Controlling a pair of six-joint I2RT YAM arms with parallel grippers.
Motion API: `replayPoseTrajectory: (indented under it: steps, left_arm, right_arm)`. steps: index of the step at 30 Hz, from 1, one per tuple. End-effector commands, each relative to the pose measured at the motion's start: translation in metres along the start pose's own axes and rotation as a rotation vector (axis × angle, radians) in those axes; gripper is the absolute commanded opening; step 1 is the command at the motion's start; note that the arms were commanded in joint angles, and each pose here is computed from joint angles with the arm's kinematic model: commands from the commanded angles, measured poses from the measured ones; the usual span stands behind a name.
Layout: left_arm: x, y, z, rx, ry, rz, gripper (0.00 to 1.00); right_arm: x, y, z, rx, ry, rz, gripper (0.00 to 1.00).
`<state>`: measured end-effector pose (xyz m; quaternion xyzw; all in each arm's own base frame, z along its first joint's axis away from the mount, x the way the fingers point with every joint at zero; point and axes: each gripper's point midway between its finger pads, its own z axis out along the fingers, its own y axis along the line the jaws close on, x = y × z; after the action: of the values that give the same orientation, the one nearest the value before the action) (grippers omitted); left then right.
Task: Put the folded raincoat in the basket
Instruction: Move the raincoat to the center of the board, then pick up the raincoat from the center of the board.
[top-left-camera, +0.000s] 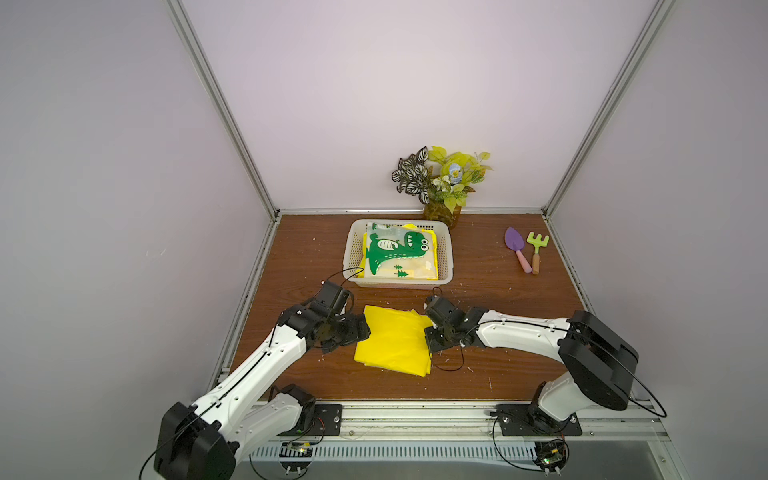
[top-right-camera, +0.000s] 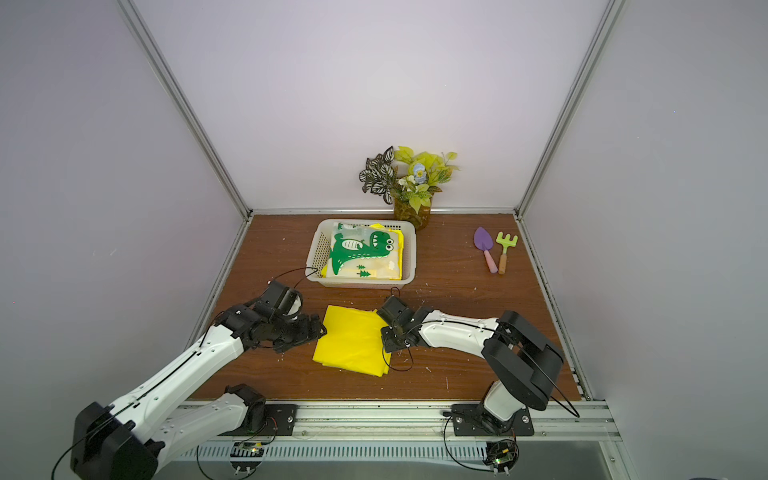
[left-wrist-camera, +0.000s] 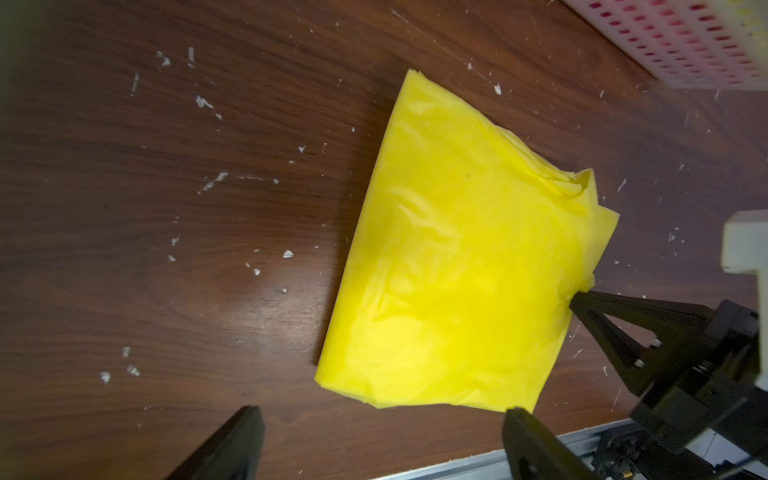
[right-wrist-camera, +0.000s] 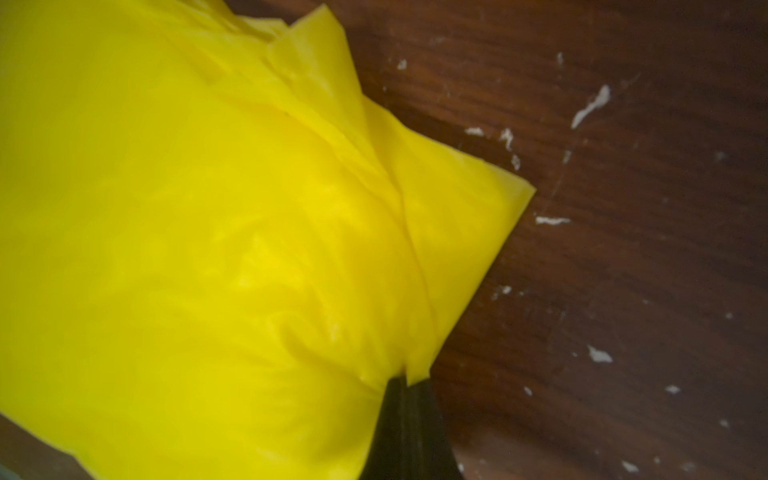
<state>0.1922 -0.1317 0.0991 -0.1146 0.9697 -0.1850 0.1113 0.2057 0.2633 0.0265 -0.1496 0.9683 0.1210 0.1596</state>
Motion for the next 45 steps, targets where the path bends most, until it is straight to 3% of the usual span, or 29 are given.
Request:
replayPoseTrajectory:
  steps: [1,9,23,33,39,45]
  left_arm:
    - [-0.008,0.001,0.009,-0.017,-0.038,0.003,0.88]
    - [-0.008,0.002,0.039,-0.031,-0.002,0.049,0.83]
    - [-0.003,-0.033,0.078,0.021,-0.032,0.174,0.76]
    - [0.0,-0.029,0.096,-0.008,-0.009,0.204,0.67]
    - [0.001,-0.026,0.103,-0.026,0.007,0.208,0.47]
    - [-0.002,-0.032,0.102,-0.015,0.007,0.222,0.02]
  right_arm:
    - [0.016,-0.018,-0.001,0.061,0.039,-0.01,0.0]
    - [0.016,-0.015,-0.004,0.027,0.011,0.022,0.0]
    - [0.007,0.005,0.004,-0.044,0.015,0.028,0.0]
    - [0.006,0.012,0.009,-0.05,0.027,0.008,0.0]
    - [0.009,0.009,0.007,-0.041,0.027,0.008,0.0]
    - [0.006,0.008,0.001,-0.037,0.009,0.012,0.0]
